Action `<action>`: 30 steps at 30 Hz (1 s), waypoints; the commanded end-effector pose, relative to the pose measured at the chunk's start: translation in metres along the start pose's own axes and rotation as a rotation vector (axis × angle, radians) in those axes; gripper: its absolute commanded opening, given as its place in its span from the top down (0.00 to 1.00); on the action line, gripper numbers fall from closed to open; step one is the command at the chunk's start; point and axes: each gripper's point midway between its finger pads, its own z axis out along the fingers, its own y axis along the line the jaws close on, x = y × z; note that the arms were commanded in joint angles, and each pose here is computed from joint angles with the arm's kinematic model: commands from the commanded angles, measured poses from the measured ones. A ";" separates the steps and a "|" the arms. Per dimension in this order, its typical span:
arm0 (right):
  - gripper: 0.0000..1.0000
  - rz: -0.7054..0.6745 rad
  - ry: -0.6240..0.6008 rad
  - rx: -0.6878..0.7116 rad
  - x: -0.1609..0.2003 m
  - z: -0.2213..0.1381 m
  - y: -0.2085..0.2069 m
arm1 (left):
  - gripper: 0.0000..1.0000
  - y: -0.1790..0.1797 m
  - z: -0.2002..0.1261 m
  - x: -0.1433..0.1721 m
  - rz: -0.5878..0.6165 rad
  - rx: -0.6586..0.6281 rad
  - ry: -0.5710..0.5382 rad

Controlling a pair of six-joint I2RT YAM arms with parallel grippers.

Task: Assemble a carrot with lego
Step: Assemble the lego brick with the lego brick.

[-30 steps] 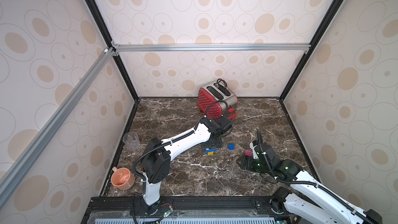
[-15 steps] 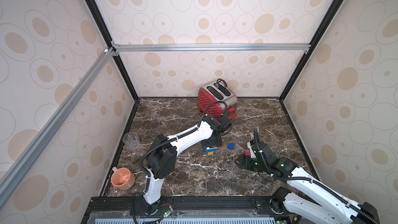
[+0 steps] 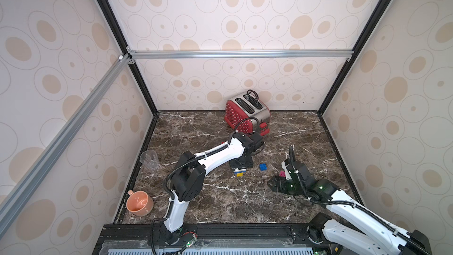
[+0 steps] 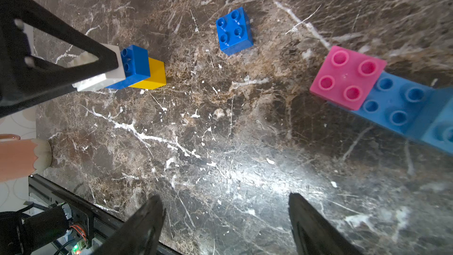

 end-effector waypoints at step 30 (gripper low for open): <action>0.17 0.021 0.008 -0.001 -0.001 0.006 -0.007 | 0.61 0.008 0.004 -0.006 0.016 -0.056 0.020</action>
